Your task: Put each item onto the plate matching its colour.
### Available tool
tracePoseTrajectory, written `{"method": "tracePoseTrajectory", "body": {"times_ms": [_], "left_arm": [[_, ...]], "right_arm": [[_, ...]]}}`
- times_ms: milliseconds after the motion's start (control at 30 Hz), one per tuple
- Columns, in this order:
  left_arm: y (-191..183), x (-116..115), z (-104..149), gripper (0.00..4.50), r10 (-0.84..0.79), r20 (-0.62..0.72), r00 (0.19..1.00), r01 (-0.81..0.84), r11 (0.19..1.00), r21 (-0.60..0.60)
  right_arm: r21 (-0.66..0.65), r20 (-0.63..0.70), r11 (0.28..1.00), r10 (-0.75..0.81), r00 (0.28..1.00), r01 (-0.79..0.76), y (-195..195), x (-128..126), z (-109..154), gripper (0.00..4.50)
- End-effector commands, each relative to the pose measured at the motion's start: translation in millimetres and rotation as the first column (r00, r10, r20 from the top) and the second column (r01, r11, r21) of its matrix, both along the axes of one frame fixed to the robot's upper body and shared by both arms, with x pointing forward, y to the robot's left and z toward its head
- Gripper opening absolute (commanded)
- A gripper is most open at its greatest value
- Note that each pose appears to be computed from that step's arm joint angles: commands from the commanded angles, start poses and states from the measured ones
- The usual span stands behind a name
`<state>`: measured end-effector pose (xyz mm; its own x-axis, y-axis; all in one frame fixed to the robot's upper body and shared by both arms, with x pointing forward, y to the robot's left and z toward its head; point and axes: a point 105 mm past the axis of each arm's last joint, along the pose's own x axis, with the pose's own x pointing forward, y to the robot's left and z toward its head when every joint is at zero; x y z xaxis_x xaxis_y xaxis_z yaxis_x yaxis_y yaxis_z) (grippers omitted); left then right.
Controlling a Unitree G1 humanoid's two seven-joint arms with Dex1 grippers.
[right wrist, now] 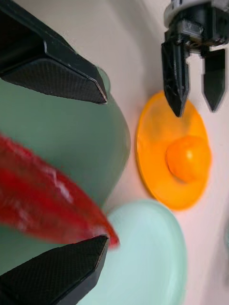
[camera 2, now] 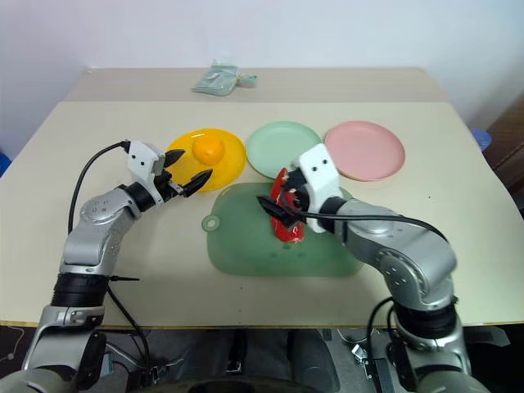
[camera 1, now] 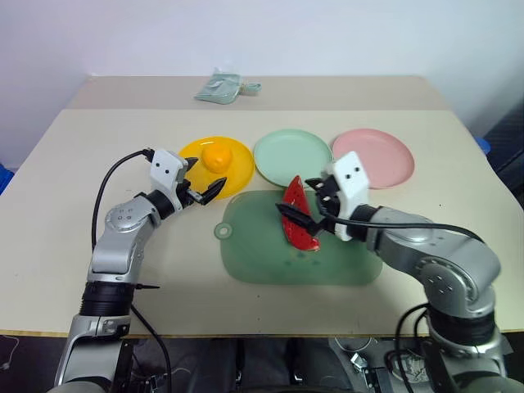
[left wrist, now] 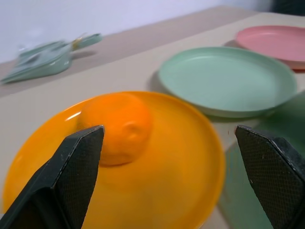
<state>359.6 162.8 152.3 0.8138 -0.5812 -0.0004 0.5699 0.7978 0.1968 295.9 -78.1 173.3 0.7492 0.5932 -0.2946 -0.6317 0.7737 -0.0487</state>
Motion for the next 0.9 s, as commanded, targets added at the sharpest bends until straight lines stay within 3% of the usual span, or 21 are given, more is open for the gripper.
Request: {"method": "tracePoseTrajectory", "body": {"times_ms": [33,267,533,633,767,833,900], "left_arm": [[-2,-8,10,4.47,-0.031,0.053,0.998,0.031,0.999,0.019],[-5,-13,7,4.47,-0.036,0.045,0.998,0.036,0.999,0.010],[-6,-13,6,4.50,-0.045,0.041,0.998,0.045,0.999,0.009],[-5,-13,6,4.50,-0.043,0.042,0.998,0.043,0.999,0.009],[-3,-12,7,4.50,-0.040,0.045,0.998,0.040,0.999,0.008],[-3,-12,8,4.50,-0.039,0.047,0.998,0.039,0.999,0.006],[-5,-13,8,4.50,-0.047,0.049,0.998,0.047,0.999,-0.002]], "right_arm": [[-0.115,-0.017,0.988,-0.108,0.994,0.105,-9,8,-8,4.50],[-0.207,-0.081,0.967,-0.170,0.982,0.150,-17,4,-25,4.50],[-0.178,-0.077,0.976,-0.140,0.987,0.125,-8,2,-16,0.73],[-0.184,-0.048,0.979,-0.098,0.994,0.088,-5,1,-7,0.73],[-0.155,0.103,0.986,0.081,0.991,-0.065,6,-8,34,0.73],[-0.154,0.188,0.988,0.028,0.982,0.002,-10,7,58,0.73],[-0.155,0.263,0.970,-0.143,0.954,0.188,-47,34,75,0.73]]}}
